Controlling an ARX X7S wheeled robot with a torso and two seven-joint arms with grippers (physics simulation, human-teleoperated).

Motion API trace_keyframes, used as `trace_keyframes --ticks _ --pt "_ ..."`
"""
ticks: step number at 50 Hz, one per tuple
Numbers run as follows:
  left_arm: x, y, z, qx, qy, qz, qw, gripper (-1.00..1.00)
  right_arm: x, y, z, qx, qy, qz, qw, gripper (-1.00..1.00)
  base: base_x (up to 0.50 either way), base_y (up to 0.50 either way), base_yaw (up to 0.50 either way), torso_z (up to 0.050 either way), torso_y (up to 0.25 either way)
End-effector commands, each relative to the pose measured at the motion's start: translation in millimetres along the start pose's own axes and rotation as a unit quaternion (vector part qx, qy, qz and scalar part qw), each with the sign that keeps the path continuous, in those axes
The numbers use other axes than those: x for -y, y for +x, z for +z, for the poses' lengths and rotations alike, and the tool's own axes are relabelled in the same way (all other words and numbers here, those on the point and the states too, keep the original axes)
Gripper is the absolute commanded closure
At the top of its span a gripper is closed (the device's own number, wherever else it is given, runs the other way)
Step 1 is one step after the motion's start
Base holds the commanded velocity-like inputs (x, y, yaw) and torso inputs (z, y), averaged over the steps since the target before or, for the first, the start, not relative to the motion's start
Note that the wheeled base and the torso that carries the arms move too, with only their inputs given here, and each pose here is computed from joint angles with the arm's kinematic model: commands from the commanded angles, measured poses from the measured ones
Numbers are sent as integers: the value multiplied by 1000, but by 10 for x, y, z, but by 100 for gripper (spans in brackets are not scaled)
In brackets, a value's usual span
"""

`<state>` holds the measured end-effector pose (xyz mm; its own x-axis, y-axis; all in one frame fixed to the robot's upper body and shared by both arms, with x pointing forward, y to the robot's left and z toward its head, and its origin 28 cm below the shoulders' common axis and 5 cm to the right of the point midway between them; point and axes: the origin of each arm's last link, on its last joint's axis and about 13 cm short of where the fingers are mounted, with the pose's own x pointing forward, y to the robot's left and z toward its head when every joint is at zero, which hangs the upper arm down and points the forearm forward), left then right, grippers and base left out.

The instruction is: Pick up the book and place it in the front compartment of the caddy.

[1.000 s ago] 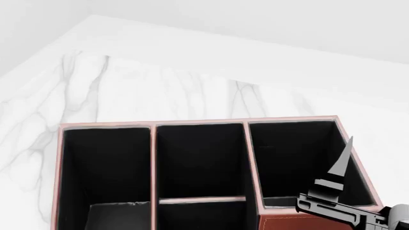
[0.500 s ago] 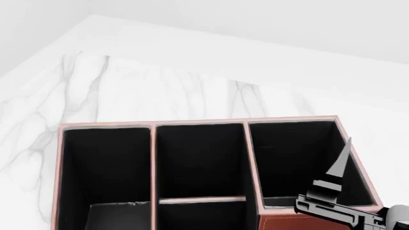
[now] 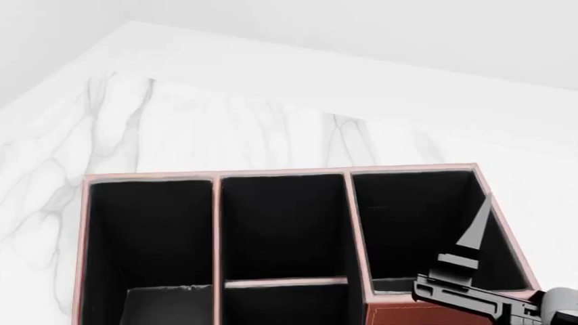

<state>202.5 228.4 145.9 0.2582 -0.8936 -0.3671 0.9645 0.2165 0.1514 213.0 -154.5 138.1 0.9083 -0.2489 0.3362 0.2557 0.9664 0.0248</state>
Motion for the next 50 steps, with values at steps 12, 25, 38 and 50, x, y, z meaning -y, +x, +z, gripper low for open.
trace_keyframes --ticks 12,25,38,50 --pt "-250 -215 658 42 143 47 988 100 5 -11 -7 0 -1 1 1000 -100 0 0 0 0 1" --pt "-398 -235 876 43 226 75 970 100 22 -20 2 1 -3 -3 1000 -100 0 0 0 0 1" --pt "-715 -152 1017 61 282 126 949 100 26 -18 -8 3 -9 -5 1000 -100 0 0 0 0 1" --pt "-939 -95 1072 71 337 147 927 100 23 -16 -13 4 -12 -5 1000 -100 0 0 0 0 2"
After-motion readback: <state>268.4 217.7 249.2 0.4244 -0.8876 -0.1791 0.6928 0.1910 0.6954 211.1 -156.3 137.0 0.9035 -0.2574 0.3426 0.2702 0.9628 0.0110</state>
